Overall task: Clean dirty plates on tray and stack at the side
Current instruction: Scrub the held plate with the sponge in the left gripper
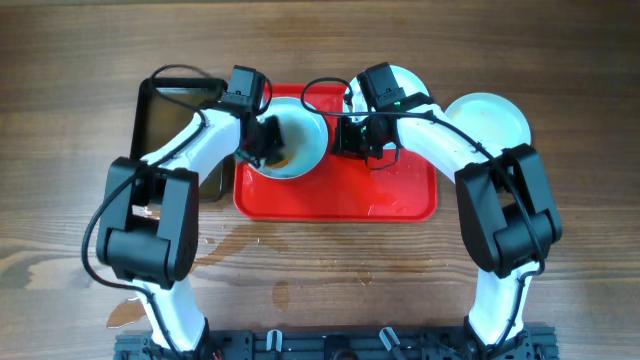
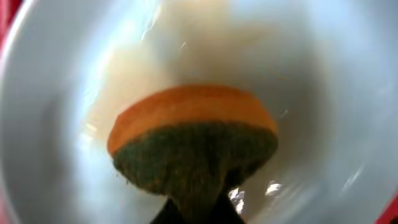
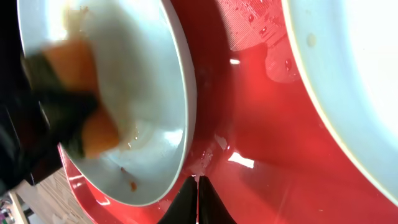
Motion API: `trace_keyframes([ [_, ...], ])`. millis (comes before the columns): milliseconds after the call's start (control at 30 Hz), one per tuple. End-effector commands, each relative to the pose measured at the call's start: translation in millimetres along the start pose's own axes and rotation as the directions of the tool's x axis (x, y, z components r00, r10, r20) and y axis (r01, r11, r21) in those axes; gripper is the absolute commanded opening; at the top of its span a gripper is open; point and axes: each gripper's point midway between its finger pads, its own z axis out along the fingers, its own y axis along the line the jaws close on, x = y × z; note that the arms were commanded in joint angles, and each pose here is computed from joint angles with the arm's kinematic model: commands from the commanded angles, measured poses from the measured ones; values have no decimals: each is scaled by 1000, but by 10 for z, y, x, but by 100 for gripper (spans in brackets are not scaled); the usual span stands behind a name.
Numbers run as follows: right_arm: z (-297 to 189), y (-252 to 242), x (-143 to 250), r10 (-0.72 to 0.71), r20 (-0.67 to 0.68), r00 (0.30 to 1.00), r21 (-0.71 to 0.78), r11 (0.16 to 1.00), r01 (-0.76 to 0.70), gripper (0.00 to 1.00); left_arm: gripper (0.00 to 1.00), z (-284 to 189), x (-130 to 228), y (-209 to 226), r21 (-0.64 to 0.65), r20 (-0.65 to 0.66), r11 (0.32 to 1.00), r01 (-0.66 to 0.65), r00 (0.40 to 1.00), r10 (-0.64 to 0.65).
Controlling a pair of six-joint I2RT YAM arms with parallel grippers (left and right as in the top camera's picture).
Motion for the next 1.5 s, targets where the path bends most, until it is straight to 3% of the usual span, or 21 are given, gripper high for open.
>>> trace_keyframes([
  [0, 50, 43, 22, -28, -17, 999, -22, 999, 28, 4, 4, 238, 543, 383, -152, -182, 983, 98, 975, -125],
  [67, 50, 47, 24, -29, -18, 999, -24, 999, 28, 4, 4, 221, 674, 198, -42, -266, 996, 76, 960, -84],
  [133, 50, 47, 25, -28, -18, 999, -24, 999, 28, 4, 4, 141, 798, -198, 213, -345, 977, 19, 937, 57],
  [200, 50, 47, 25, -28, -18, 999, -24, 999, 28, 4, 4, 100, 751, -410, 339, -320, 941, -9, 939, 125],
  [267, 50, 51, 18, -26, -16, 1000, -26, 999, 26, 4, 4, 149, 580, -506, 363, -228, 929, -68, 961, 159],
  [400, 49, 65, 17, -29, -16, 999, -33, 999, 28, 4, 4, 317, 164, -304, 144, -22, 981, -133, 990, 137],
  [533, 49, 66, 16, -32, -16, 999, -33, 999, 31, 4, 4, 271, -313, 190, -154, 208, 988, 2, 978, 31],
  [633, 48, 64, 16, -39, -16, 999, -34, 999, 39, 4, 4, 175, -404, 494, -287, 295, 949, 127, 955, -39],
  [767, 47, 81, 23, -51, -19, 999, -44, 998, 50, 4, 4, 210, -40, 557, -319, 209, 918, 236, 962, -175],
  [1000, 47, 88, 9, -53, -13, 998, -47, 998, 53, 4, 4, 170, 880, 445, -424, -106, 900, 98, 982, -157],
  [1067, 47, 91, 4, -54, -12, 998, -48, 997, 53, 4, 4, 210, 1043, 249, -350, -191, 934, 77, 970, -152],
  [1133, 47, 93, 2, -54, -11, 998, -49, 997, 54, 4, 4, 293, 1081, -106, -153, -268, 988, -19, 963, -24],
  [1233, 47, 93, 3, -51, -11, 999, -48, 998, 51, 4, 4, 347, 956, -573, 122, -228, 975, -184, 951, 208],
  [1367, 47, 92, 2, -52, -11, 999, -48, 998, 51, 4, 4, 377, 677, -763, 190, -66, 905, -380, 915, 398],
  [1467, 49, 86, -5, -32, -8, 999, -43, 999, 32, 4, 4, 383, 453, -844, 169, 39, 894, -415, 909, 414],
])
